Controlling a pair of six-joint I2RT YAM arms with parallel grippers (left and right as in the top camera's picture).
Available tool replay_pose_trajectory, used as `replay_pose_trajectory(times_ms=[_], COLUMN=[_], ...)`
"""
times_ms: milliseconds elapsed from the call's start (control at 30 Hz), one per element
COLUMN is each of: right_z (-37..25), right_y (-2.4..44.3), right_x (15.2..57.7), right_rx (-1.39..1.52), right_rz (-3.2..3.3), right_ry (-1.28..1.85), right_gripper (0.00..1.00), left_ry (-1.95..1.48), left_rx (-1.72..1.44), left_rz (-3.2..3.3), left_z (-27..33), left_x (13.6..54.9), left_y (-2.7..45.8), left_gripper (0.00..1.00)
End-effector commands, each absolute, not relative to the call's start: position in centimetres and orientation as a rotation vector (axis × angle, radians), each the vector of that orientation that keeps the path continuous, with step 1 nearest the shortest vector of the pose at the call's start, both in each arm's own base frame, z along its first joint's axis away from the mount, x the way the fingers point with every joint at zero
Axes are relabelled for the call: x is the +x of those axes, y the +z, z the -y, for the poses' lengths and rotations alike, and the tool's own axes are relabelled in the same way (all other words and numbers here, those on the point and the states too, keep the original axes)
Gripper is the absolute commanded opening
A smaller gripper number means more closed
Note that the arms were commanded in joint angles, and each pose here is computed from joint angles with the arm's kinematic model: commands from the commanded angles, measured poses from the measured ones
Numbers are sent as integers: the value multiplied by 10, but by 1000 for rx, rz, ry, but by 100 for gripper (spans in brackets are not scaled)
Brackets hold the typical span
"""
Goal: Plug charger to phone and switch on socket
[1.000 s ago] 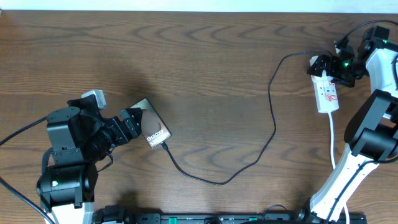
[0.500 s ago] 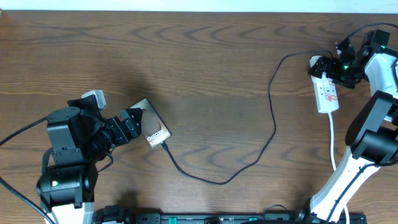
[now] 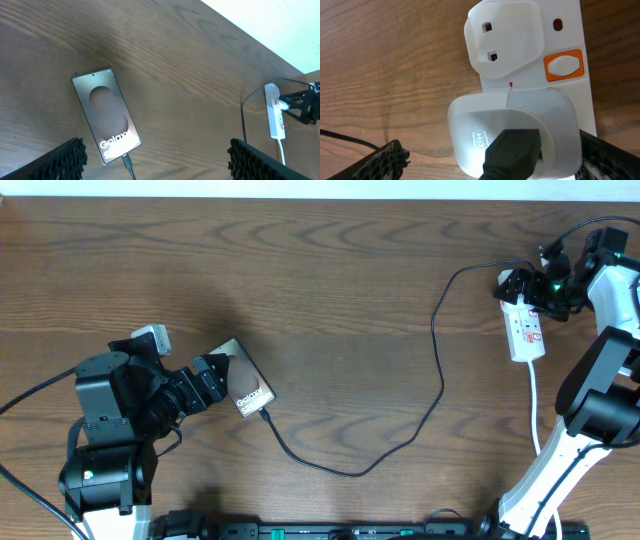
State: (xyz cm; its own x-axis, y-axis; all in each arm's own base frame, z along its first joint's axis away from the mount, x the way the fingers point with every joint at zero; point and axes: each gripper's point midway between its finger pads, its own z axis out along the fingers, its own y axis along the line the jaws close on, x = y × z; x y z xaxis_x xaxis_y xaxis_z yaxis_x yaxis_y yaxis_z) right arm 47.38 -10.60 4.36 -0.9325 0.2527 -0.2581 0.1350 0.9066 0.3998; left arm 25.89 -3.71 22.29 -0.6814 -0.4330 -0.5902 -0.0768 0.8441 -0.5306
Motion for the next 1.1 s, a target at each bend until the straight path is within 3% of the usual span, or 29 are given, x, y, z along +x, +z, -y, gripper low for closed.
replay_pose_trajectory(times_ms=[0, 367, 1067], right_z=[28, 64, 69], right_y=[21, 6, 27], right_x=[455, 454, 464], right_rx=[287, 399, 395], right_rz=[-2833, -2925, -2905], right_ry=[915, 588, 587], right_gripper=[99, 95, 97], left_ry=[-626, -627, -629], left_rx=[-356, -359, -369], left_rz=[-2259, -2266, -2286], left_z=[39, 39, 40], left_x=[259, 258, 254], left_y=[228, 227, 223], left_gripper=[89, 89, 89])
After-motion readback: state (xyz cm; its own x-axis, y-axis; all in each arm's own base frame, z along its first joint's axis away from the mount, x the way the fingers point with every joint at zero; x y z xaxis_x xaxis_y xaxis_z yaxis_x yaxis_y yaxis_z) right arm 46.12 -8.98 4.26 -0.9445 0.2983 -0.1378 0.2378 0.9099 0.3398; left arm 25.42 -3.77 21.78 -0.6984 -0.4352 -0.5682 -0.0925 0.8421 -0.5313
